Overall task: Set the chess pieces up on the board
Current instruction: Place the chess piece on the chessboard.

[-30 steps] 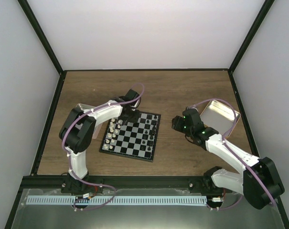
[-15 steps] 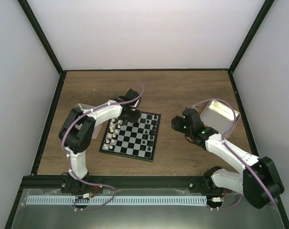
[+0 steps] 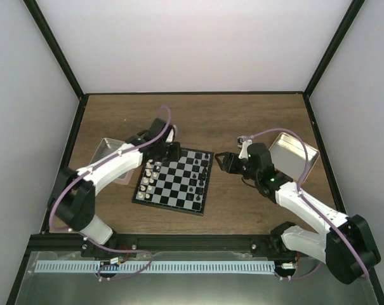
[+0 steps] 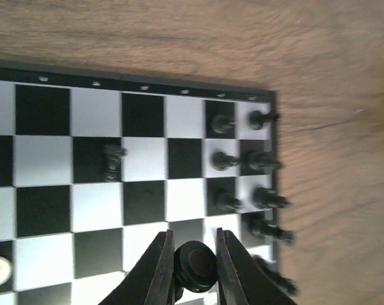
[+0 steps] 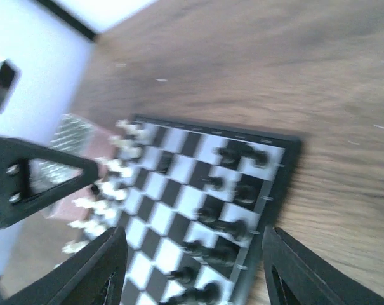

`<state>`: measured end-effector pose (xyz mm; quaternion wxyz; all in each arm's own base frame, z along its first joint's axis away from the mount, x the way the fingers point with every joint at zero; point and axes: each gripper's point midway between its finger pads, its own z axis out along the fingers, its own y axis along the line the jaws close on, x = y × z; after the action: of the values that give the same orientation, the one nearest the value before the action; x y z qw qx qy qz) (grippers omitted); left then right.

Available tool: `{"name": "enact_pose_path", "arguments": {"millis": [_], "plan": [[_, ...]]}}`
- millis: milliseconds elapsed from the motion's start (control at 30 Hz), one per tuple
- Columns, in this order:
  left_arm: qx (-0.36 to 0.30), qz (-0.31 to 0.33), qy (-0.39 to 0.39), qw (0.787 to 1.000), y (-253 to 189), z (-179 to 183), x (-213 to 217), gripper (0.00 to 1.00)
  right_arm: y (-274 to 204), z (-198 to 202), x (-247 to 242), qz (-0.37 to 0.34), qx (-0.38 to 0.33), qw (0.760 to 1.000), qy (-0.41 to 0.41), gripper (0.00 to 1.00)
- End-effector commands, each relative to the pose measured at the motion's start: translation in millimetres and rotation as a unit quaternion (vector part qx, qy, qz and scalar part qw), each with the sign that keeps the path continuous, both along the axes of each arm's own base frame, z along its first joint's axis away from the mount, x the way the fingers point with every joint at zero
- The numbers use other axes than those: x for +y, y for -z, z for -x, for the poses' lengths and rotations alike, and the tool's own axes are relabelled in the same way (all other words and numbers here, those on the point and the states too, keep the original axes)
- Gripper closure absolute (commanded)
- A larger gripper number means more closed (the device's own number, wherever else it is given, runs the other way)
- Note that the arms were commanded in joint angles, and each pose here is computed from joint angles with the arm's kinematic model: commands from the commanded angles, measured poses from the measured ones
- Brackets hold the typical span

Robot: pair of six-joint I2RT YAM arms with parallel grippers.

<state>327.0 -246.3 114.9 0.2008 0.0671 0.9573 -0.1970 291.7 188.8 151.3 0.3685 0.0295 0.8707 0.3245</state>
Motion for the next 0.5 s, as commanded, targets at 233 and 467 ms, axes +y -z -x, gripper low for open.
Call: {"name": "enact_pose_path", "arguments": {"millis": [233, 467], "plan": [[0.051, 0.414, -0.125, 0.9, -120, 25, -43, 0.85, -91, 35, 91, -0.146, -0.13, 0.955, -0.224, 0.39], [0.082, 0.486, -0.132, 0.86, -142, 34, -45, 0.85, -100, 49, 119, -0.176, -0.109, 0.938, -0.277, 0.41]]}}
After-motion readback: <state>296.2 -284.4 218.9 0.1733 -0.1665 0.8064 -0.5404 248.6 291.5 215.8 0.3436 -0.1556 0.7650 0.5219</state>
